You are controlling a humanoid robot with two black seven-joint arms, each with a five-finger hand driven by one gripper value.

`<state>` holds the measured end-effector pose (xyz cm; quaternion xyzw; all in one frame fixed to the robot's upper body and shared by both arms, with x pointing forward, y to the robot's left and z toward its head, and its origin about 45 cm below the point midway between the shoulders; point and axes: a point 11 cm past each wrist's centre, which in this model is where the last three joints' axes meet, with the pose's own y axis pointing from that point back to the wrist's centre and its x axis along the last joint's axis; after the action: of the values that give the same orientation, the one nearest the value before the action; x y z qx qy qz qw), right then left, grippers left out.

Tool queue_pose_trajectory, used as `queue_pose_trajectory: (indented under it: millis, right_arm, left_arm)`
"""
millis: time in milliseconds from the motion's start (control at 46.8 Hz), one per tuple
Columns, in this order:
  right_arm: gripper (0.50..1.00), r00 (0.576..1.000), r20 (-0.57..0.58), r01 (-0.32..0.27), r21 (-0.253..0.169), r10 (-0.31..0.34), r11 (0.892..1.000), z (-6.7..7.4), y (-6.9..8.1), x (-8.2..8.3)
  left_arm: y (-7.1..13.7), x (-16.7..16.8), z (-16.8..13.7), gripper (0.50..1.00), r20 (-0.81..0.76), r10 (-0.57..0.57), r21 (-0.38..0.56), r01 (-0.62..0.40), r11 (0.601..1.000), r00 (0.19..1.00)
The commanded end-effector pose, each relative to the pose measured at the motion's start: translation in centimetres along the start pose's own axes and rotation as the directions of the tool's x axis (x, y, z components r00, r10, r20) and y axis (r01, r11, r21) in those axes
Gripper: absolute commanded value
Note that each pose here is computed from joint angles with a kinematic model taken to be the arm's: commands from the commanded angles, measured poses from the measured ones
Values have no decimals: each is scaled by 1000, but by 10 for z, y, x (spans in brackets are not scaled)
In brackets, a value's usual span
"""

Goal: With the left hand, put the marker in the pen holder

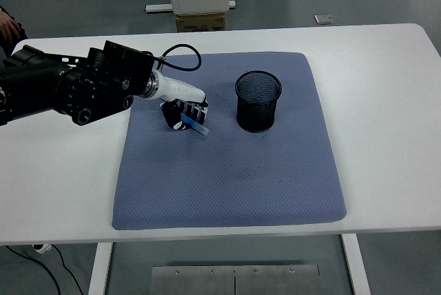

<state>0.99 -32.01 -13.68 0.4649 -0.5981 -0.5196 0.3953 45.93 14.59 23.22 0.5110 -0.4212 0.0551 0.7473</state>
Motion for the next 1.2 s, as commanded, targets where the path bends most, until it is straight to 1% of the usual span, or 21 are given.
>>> queue_pose_trajectory:
  millis: [0, 128, 192, 214, 278, 449, 726, 1175]
  right_arm:
    - [1000, 1000, 0, 0, 0, 0, 1000, 0, 0, 0]
    - [1000, 1000, 0, 0, 0, 0, 1000, 0, 0, 0]
    - [1000, 1000, 1, 0, 0, 0, 1000, 0, 0, 0]
    - [1000, 1000, 0, 0, 0, 0, 1000, 0, 0, 0]
    - [1000, 1000, 0, 0, 0, 0, 1000, 0, 0, 0]
    - [1000, 1000, 0, 0, 0, 0, 1000, 0, 0, 0]
    - [1000, 1000, 0, 0, 0, 0, 1000, 0, 0, 0]
    - [1000, 1000, 0, 0, 0, 0, 1000, 0, 0, 0]
  left_arm:
    - [0, 1, 0, 581, 1, 1, 0, -1, 1000, 1000]
    - [1, 1, 0, 552, 1, 2, 1, -3, 1000, 1000]
    - [1, 1, 0, 528, 1, 1, 0, -1, 1000, 1000]
    - [1, 1, 0, 514, 1, 1, 0, -1, 1000, 1000]
    - [1, 1, 0, 500, 1, 1, -2, -1, 1000, 1000]
    - [1, 0, -1, 500, 4, -4, 3, 4, 1000, 1000]
    - [5, 8, -1, 500, 12, 9, 5, -9, 1000, 1000]
    - [18, 43, 6, 500, -27, 76, -11, -76, 997, 997]
